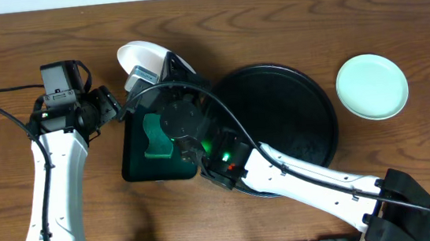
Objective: Clean dirty plates on tray and stack at the side
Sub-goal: 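Swing the white plate left over the dark green tray, right gripper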
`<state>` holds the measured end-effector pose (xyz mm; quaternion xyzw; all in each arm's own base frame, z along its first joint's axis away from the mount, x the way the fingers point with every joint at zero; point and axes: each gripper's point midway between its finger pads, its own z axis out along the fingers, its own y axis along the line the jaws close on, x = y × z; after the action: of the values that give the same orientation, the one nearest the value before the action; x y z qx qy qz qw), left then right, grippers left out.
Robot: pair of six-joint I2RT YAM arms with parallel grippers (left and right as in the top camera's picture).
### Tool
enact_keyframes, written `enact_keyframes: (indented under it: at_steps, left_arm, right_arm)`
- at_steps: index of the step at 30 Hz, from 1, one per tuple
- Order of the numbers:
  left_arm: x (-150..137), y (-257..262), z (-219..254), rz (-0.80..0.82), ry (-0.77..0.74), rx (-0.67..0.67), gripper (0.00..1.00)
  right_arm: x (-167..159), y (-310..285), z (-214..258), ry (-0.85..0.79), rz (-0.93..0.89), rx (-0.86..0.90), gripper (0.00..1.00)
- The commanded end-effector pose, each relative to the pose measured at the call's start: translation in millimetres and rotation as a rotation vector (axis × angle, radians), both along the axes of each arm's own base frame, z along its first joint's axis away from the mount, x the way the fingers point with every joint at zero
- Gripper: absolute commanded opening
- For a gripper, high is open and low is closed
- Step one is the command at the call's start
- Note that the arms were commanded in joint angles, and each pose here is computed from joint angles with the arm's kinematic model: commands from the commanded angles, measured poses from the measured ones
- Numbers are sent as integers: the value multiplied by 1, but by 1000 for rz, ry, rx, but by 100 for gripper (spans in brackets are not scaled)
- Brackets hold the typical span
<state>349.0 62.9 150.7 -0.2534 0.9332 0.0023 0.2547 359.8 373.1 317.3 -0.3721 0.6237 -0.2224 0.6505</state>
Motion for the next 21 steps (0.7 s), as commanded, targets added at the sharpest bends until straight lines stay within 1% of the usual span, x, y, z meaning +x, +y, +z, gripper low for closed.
enact_keyframes:
  at_steps: [1,4,7,10,14,17,21]
  left_arm:
    - [3,3,7,6,-17,12,79]
    - [3,3,7,6,-17,12,80]
    - [3,3,7,6,-17,12,79]
    - [3,3,7,6,-17,12,80]
    - [3,3,7,6,-17,12,80]
    - [3,3,7,6,-17,12,79]
    - [3,3,7,6,-17,12,79]
  right_arm:
    - [-2,-2,12,-26,-29,-2,2]
    - [-3,-1,11,-22,-28,16,1]
    - [-2,-6,14,-44,-56,-47,1]
    - [-1,-7,15,-36,-59,10,1]
    - [-1,-11,17,-48,-83,-14,2]
    - [-2,-7,16,-35,-65,47,1]
    - [-2,-7,16,-40,-65,12,1]
